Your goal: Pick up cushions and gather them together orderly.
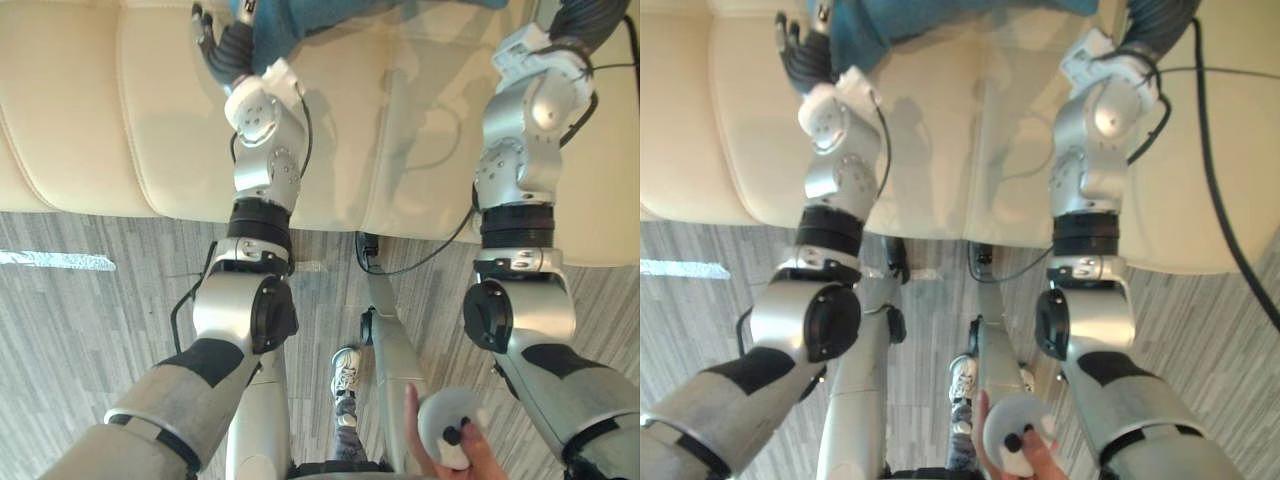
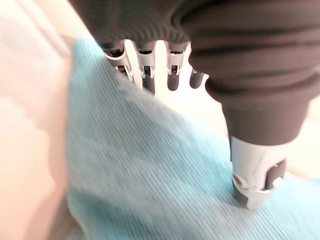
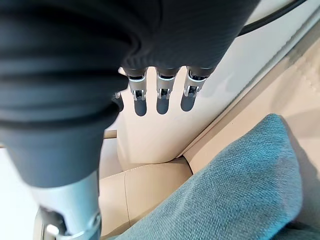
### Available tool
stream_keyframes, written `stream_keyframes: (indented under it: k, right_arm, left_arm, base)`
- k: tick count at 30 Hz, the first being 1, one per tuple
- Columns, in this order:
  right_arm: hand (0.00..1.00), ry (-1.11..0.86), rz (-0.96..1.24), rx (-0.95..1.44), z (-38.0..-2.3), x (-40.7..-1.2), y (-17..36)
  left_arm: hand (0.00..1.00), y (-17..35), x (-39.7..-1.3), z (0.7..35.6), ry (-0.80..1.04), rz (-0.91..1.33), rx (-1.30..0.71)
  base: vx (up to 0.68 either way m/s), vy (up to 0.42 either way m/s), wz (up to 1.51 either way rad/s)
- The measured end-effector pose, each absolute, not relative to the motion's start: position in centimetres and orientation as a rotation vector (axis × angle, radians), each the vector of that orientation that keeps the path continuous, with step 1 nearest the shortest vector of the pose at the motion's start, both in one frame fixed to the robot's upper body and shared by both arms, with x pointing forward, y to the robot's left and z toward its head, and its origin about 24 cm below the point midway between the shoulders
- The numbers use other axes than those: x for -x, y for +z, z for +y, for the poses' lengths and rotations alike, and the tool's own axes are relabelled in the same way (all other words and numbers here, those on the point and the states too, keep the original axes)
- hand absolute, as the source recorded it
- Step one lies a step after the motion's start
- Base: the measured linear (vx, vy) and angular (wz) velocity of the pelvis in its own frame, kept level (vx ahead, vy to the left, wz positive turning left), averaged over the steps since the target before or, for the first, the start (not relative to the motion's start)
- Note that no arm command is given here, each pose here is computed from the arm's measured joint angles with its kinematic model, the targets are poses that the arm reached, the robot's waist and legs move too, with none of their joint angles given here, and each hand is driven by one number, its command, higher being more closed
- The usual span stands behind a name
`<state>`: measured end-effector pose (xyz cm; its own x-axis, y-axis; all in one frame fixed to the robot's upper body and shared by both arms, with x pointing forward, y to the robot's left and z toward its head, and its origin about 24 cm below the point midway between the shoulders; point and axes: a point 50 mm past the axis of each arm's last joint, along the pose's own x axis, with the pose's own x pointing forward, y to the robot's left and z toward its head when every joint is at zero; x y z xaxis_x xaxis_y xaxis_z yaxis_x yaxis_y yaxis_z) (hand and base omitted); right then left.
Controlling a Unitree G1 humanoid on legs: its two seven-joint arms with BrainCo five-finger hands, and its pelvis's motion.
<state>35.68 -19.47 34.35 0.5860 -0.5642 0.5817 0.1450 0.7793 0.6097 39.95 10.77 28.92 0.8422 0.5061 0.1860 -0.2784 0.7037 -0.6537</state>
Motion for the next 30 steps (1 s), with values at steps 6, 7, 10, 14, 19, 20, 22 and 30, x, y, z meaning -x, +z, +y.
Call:
stream_keyframes:
  k: [6, 7, 10, 14, 19, 20, 22, 30]
  right_arm:
    - [0.0, -0.458, -0.8, -0.589, -18.9, -35.9, 31.6]
    - [0.0, -0.46, -0.802, -0.59, -19.0, -35.9, 31.6]
    - [0.0, -0.473, -0.77, -0.59, -19.0, -36.0, 30.2]
    - [0.0, -0.494, -0.709, -0.587, -18.7, -35.8, 26.9]
    - [0.0, -0.501, -0.636, -0.55, -18.5, -35.5, 23.5]
    - [0.0, -0.5, -0.61, -0.531, -18.5, -35.4, 22.4]
    - [0.0, -0.5, -0.588, -0.511, -18.7, -34.8, 20.9]
    - [0.0, -0.476, -0.263, -0.401, -17.1, -30.3, 8.5]
  left_arm:
    - [0.0, 26.7, -39.9, 11.0, 0.497, -0.3, 0.772]
    - [0.0, 26.5, -39.8, 10.9, 0.497, -0.298, 0.775]
    - [0.0, 25.4, -39.8, 10.6, 0.496, -0.274, 0.774]
    - [0.0, 22.6, -39.5, 8.9, 0.445, -0.219, 0.698]
    - [0.0, 21.6, -38.5, 7.7, 0.34, -0.281, 0.578]
    - [0.0, 21.1, -38.1, 7.2, 0.306, -0.295, 0.535]
    - [0.0, 20.6, -37.5, 6.6, 0.264, -0.321, 0.485]
    - [0.0, 10.5, -32.8, 5.3, 0.117, -0.175, 0.27]
  base:
    - [-0.03, -0.009, 0.03]
    - [-0.03, -0.015, 0.01]
    - [-0.04, -0.013, -0.02]
    - [-0.03, -0.018, 0.01]
    - [-0.01, -0.035, 0.06]
    - [0.0, 0.0, 0.0]
    - [0.03, -0.062, 0.06]
    - [0.1, -0.078, 0.17]
